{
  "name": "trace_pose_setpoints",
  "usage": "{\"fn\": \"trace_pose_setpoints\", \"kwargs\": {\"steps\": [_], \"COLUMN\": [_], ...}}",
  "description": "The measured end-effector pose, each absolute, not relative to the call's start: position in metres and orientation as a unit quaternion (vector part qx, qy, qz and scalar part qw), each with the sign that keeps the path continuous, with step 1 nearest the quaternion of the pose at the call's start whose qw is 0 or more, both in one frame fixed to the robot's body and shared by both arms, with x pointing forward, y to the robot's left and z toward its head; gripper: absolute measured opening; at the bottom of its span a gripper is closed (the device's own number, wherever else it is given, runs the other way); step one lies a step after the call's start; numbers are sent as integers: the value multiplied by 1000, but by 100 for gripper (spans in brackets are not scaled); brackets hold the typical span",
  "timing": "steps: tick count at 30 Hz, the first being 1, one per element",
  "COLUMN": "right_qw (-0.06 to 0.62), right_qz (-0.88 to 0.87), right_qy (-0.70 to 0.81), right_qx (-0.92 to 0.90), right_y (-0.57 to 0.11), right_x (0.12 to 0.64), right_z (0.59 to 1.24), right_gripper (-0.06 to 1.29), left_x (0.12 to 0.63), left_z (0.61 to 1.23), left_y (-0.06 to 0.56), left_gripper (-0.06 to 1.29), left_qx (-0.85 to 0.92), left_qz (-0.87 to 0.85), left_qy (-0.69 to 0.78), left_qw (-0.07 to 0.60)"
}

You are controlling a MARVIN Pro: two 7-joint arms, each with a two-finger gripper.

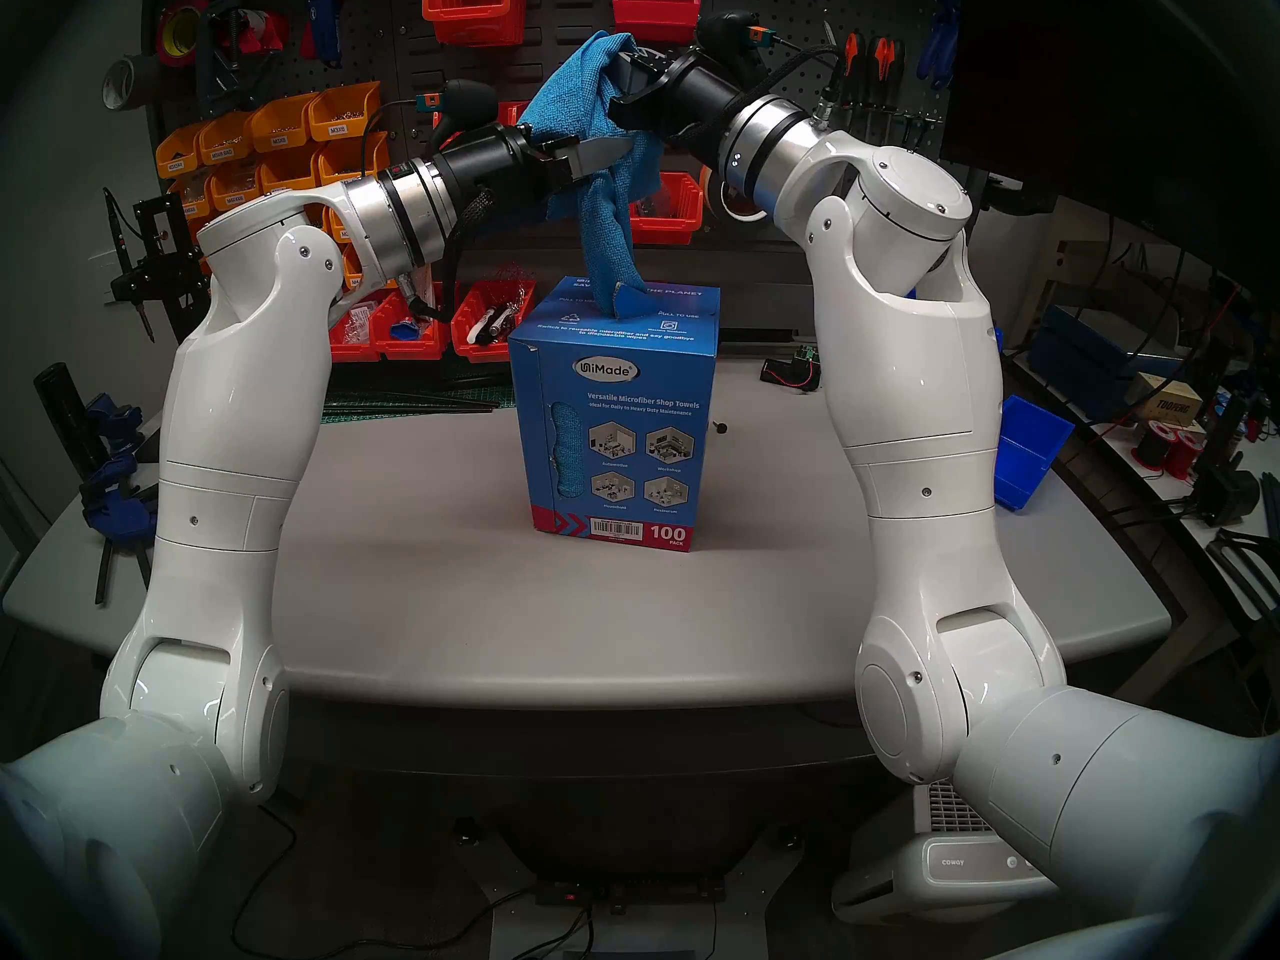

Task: Take out a shop towel

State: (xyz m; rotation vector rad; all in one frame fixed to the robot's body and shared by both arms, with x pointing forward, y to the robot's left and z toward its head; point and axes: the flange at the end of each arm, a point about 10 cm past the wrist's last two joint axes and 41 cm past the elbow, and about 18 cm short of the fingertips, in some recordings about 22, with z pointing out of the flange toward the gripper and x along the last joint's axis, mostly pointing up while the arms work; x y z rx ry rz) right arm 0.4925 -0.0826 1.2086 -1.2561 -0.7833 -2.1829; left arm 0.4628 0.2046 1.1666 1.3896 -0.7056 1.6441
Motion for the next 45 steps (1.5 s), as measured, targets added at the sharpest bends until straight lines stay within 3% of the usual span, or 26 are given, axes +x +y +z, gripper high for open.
{"fn": "trace_pose_setpoints", "kwargs": {"steps": [45], "right_qw": [177], "right_qz": [-803], "right_qy": [-337], "right_qx": [-458], "right_y": [-95], "right_x": [515], "right_z": [1253], "right_gripper": [-4], "left_x": [465], "left_z": [1182], "left_y": [210], "left_gripper": [-2], "left_qx": [547], "left_qz": [681], "left_qy": [-268], "left_qw": [407]}}
